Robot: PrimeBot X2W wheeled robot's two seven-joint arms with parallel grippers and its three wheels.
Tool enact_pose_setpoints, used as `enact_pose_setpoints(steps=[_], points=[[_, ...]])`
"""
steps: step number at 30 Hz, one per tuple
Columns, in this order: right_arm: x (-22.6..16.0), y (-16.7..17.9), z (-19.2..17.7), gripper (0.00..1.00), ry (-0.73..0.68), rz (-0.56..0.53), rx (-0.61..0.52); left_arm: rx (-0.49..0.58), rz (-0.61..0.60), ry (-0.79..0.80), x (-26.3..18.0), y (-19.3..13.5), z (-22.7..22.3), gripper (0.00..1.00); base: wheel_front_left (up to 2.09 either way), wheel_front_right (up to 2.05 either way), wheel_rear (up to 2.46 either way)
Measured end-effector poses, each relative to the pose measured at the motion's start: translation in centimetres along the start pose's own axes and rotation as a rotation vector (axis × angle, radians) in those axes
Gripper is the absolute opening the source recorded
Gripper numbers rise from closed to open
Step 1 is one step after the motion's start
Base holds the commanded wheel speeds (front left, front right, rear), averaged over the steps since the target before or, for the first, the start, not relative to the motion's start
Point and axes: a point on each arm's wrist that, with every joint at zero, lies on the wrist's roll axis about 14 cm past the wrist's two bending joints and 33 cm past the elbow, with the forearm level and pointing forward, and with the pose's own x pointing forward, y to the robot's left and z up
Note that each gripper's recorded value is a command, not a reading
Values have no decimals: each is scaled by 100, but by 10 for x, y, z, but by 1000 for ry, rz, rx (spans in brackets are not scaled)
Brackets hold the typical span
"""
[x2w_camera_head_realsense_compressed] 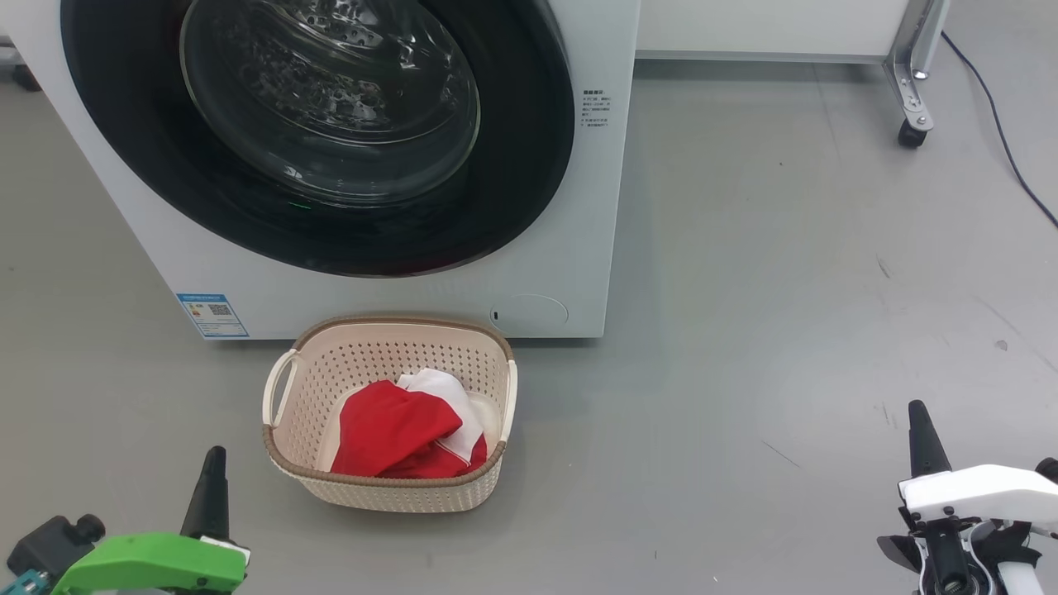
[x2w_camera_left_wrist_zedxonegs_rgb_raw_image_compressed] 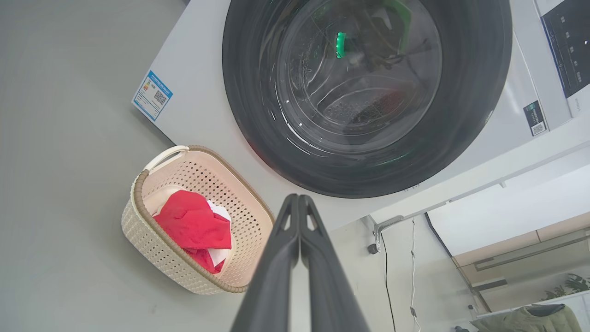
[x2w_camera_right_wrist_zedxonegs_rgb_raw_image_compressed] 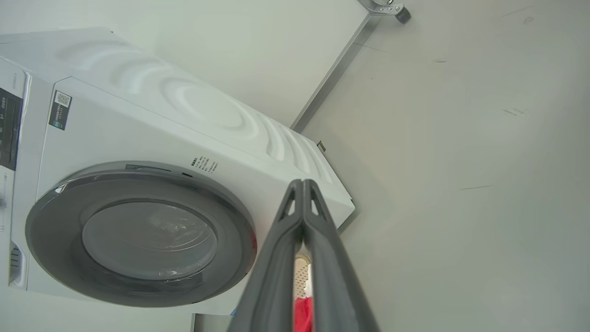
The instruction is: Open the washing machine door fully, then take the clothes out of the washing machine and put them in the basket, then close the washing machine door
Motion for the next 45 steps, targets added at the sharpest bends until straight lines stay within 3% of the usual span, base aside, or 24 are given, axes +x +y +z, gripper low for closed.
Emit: enact_pose_setpoints(steps=[37,45], points=[[9,14,6,0,34,63,460,-447,-28,-25,6,-6,20,0,0,0,0],[11,17,7,0,34,78,498,-473,-40,-27,8,-9,22,0,0,0,0]])
